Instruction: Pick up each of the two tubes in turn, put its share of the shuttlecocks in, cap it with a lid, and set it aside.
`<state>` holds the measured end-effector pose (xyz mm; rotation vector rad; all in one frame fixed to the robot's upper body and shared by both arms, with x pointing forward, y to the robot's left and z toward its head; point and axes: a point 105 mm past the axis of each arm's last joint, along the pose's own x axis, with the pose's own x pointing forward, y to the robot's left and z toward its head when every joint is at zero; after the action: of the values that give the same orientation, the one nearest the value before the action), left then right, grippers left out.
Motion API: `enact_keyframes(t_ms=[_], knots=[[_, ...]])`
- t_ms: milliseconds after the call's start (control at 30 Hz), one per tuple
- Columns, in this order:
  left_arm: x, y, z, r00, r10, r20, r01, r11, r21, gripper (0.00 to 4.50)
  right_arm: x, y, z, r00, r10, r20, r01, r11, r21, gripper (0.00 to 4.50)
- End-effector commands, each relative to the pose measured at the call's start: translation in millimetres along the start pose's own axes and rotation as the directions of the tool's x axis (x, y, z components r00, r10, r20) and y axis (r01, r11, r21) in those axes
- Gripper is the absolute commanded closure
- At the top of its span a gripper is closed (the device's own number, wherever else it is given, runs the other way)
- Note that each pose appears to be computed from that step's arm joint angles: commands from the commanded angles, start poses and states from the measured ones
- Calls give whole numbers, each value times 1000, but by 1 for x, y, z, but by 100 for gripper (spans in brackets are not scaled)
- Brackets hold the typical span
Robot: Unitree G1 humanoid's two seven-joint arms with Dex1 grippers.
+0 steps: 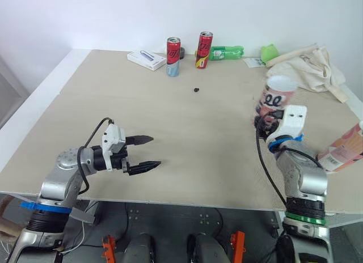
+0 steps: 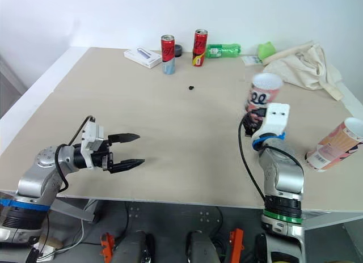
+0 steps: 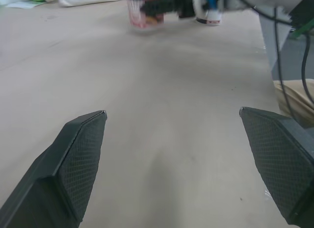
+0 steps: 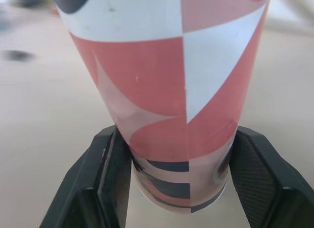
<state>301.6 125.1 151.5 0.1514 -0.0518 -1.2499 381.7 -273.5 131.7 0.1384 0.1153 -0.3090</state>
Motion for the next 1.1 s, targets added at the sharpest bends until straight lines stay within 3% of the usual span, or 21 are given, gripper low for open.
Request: enact_keyframes(t_ms=[33,300,467,600,633,833,1100], knots=[[8,7,10,1000,22,21,-23,997,69,0,9,-21,15,984,-172,46,167,981,93,174],[26,32,-3,973,228,-29,-225,971,83,0,14,-32,1,969,-245,37,236,956,173,174],[29,25,0,979,202,-3,-201,978,54,0,12,-22,-10,980,-194,39,185,969,166,174],[32,16,10,989,140,53,-140,990,11,0,12,-14,-13,988,-145,45,138,981,134,13],[32,12,13,991,115,70,-115,993,0,0,12,-13,-13,990,-133,43,126,983,135,6],[31,-5,21,997,-22,77,23,1000,-14,0,11,-16,-8,994,-107,35,101,984,147,6],[27,-4,18,998,-58,37,57,998,28,0,-6,-26,-19,996,-79,-35,83,990,117,6]])
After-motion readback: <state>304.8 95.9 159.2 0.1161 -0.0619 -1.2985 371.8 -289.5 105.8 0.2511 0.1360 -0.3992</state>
